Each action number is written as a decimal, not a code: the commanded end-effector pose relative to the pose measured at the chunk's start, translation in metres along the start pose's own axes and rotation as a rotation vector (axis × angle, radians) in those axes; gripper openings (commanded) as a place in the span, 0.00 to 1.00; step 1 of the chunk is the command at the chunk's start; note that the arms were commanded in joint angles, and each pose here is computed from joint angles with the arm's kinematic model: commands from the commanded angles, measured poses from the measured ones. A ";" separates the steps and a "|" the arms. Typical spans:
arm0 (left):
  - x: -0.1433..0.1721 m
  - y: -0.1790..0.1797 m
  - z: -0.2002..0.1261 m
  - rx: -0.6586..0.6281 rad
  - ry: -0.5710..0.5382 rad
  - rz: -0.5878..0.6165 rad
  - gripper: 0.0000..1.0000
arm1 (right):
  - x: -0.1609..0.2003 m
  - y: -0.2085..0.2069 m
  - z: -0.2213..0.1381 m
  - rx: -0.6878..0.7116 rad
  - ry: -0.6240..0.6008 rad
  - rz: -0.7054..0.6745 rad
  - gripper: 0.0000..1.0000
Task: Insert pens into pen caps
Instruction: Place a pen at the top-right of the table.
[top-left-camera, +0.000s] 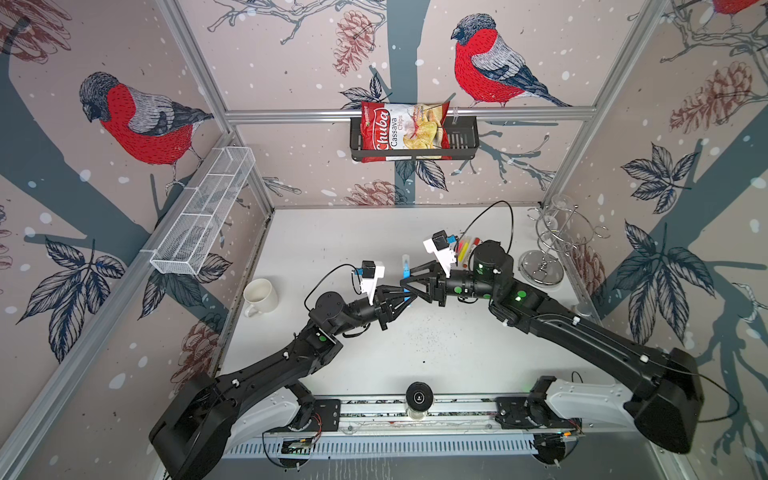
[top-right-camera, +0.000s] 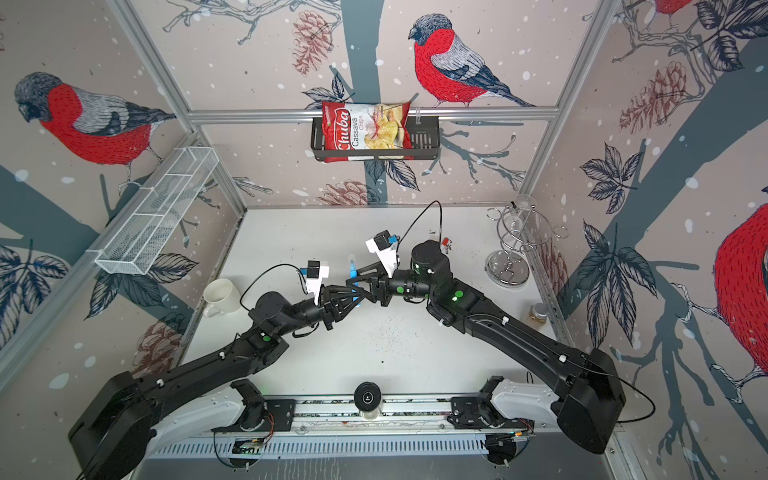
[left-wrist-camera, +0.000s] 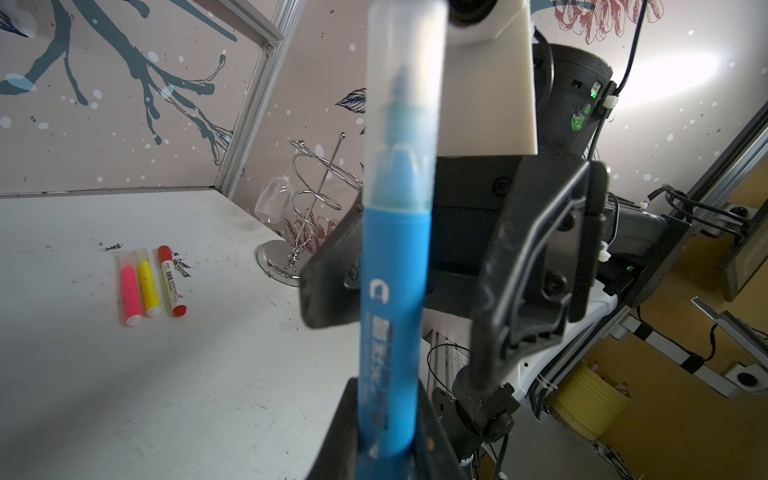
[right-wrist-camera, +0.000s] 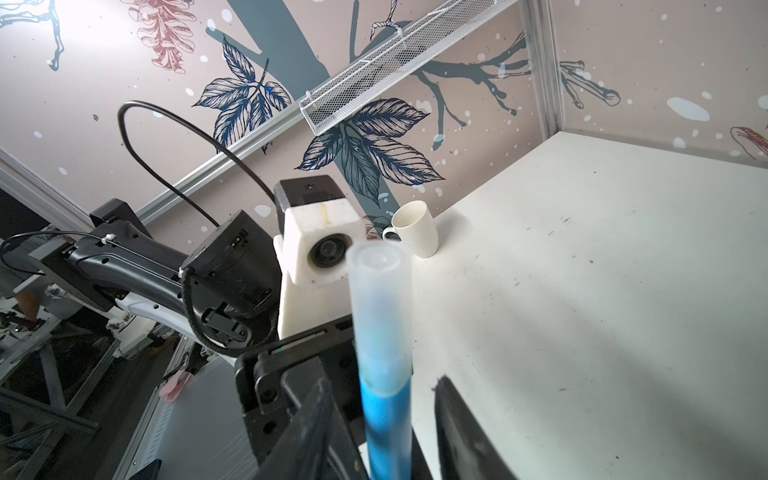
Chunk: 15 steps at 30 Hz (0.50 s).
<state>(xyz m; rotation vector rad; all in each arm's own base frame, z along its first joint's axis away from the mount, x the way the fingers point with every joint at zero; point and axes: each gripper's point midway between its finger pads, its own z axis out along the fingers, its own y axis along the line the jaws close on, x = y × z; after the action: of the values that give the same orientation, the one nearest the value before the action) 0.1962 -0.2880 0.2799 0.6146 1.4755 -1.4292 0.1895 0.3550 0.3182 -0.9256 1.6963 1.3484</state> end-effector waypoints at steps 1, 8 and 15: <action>-0.008 -0.004 0.001 0.009 -0.026 0.042 0.00 | -0.005 0.005 0.002 -0.024 -0.009 -0.019 0.33; -0.006 -0.003 0.001 0.002 -0.019 0.045 0.00 | -0.001 0.001 0.005 -0.013 0.005 -0.005 0.00; -0.003 0.004 0.002 -0.032 -0.001 0.030 0.07 | -0.004 -0.005 0.005 0.030 0.006 -0.003 0.00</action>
<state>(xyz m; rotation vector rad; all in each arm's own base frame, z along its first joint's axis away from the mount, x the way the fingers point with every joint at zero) 0.1999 -0.2881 0.2783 0.5950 1.5011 -1.4130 0.1943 0.3585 0.3142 -0.9392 1.7051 1.3180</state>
